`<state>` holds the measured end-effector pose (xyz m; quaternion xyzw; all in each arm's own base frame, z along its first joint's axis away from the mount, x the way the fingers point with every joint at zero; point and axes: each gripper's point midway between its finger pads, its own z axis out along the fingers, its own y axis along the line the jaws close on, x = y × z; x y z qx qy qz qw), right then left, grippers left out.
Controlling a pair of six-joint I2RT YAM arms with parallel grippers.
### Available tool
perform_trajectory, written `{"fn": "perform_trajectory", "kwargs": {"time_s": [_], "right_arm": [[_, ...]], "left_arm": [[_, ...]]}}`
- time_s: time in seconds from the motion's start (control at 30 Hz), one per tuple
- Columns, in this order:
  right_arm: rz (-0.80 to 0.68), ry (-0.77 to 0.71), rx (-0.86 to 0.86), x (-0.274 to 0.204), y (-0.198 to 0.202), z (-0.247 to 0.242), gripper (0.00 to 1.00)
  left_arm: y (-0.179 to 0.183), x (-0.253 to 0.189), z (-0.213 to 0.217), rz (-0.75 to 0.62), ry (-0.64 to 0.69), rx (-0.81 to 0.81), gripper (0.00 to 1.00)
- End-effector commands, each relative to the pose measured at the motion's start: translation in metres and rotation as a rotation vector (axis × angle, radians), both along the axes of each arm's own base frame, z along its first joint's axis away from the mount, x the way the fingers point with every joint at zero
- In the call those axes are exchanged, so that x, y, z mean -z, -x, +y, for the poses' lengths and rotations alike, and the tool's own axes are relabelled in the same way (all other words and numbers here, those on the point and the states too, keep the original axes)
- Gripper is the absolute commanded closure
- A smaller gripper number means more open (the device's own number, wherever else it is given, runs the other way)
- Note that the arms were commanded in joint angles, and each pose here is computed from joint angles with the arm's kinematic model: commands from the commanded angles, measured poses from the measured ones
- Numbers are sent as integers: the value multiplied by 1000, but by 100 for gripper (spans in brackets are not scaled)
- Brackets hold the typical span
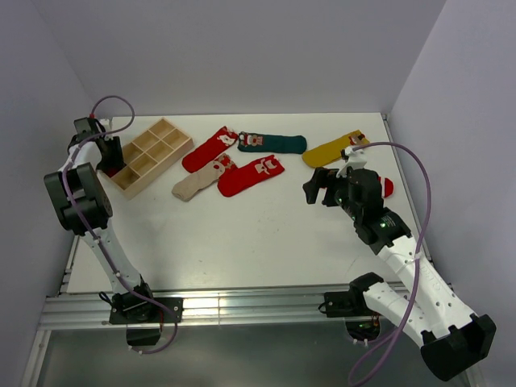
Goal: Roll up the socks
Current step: Place the sock in the storage box.
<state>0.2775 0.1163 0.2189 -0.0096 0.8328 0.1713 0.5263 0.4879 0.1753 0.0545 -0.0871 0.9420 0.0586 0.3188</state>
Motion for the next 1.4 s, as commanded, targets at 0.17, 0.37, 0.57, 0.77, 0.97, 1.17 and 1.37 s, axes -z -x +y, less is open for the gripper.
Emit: {"fn": "perform_trajectory", "kwargs": {"time_s": [0.17, 0.37, 0.57, 0.77, 0.97, 1.17, 1.37], "right_arm": [[-60, 5, 2, -12, -4, -2, 3], [-62, -1, -1, -11, -3, -1, 3], [-61, 2, 1, -10, -3, -2, 3], [-56, 5, 2, -8, -3, -2, 3], [-57, 8, 1, -8, -3, -2, 3], [-54, 4, -2, -8, -3, -1, 3], [-55, 7, 2, -9, -2, -3, 4]], "left_arm": [[-20, -88, -4, -257, -46, -46, 43], [-22, -98, 0, -319, -58, -85, 52], [-27, -84, 2, -340, -55, -91, 59], [-31, -56, 5, -304, -13, -126, 63], [-17, -22, 9, -213, 4, -142, 69], [0, -6, 9, -175, 37, -160, 82], [12, 13, 3, -108, 71, -159, 100]]}}
